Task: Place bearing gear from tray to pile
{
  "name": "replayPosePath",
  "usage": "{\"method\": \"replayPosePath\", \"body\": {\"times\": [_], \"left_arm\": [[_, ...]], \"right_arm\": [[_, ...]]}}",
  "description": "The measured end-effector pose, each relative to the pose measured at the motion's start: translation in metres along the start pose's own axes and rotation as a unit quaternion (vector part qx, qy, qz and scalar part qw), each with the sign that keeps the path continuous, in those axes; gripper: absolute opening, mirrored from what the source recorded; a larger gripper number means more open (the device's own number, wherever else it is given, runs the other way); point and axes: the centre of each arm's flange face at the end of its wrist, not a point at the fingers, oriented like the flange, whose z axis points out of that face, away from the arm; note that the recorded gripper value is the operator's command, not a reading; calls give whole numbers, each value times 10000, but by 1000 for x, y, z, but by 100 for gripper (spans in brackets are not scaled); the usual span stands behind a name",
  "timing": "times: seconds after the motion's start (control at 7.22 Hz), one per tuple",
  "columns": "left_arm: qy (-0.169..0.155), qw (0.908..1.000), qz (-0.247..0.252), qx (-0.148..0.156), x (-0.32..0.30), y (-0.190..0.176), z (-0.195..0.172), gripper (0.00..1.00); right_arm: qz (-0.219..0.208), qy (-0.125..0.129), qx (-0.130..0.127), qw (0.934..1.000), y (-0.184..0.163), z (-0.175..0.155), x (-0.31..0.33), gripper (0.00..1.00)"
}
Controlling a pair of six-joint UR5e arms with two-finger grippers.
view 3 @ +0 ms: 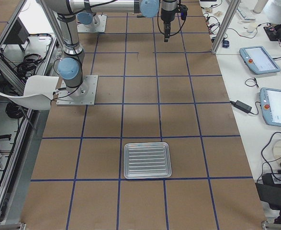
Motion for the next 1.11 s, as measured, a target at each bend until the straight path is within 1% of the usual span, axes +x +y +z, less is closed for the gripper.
{"method": "replayPosePath", "body": {"times": [1.11], "left_arm": [[27,10000,1,27,5,9,-5,100]], "right_arm": [[-18,-20,-27,10000,-1,5,1,100]]}}
